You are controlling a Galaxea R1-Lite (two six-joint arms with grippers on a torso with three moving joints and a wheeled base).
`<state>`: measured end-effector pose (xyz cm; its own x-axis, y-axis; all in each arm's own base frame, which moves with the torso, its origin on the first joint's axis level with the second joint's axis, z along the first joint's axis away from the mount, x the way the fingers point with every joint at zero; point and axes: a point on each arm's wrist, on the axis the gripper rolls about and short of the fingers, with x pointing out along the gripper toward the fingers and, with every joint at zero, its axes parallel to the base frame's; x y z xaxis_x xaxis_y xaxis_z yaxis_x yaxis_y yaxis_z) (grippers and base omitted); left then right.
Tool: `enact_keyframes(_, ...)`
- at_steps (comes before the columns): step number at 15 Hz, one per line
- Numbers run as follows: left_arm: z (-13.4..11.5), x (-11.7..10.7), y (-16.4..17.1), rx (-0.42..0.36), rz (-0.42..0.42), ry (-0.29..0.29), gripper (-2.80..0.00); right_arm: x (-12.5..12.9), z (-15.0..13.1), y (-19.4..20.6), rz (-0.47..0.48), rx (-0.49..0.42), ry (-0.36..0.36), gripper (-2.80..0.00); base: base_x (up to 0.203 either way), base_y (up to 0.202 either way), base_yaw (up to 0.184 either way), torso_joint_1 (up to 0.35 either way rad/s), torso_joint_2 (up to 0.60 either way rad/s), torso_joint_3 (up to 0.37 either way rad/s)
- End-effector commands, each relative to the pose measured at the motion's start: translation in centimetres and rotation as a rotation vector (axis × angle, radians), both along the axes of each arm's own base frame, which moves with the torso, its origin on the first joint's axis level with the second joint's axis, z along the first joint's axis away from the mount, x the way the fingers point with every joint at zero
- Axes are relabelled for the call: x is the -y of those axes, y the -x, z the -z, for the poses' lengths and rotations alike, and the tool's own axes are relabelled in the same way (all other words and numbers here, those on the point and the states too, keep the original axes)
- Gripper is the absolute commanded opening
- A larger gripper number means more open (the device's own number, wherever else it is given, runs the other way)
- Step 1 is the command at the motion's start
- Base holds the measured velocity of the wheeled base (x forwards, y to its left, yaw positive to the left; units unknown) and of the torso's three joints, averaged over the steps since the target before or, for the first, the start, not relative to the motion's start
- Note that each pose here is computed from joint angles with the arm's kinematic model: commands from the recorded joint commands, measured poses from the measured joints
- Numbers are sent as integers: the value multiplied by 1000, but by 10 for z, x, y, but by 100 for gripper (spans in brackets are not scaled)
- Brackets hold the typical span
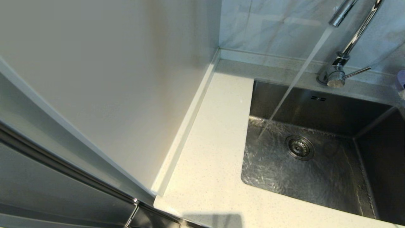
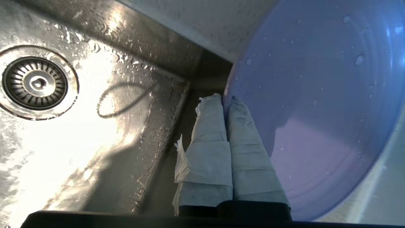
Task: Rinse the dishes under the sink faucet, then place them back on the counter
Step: Pick up the plate
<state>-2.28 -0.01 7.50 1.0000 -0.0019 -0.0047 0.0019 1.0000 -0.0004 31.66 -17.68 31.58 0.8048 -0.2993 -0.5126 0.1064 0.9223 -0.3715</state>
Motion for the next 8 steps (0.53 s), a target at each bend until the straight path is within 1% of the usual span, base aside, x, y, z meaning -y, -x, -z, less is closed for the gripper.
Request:
enact_keyframes(1, 0, 0, 0, 0, 0, 0, -280, -12, -19, 13, -20, 46, 23, -280, 0, 0, 0, 0, 0, 0)
enact_keyframes(3, 0, 0, 0, 0, 0, 0, -280, -18, -29, 22, -48, 80, 16, -280, 0, 0, 0, 0, 0, 0)
enact_keyframes(4, 0, 0, 0, 0, 0, 0, -280, -21, -32, 28, -49, 78, 1, -280, 0, 0, 0, 0, 0, 0)
enact_keyframes(5, 0, 0, 0, 0, 0, 0, -280, -24, -33, 33, -47, 62, -24, -280, 0, 0, 0, 0, 0, 0)
enact_keyframes(6, 0, 0, 0, 0, 0, 0, -280, -28, -31, 40, -51, 25, -59, -280, 0, 0, 0, 0, 0, 0)
enact_keyframes(8, 0, 0, 0, 0, 0, 0, -280, -36, -28, 54, -58, -59, -148, -280, 0, 0, 0, 0, 0, 0)
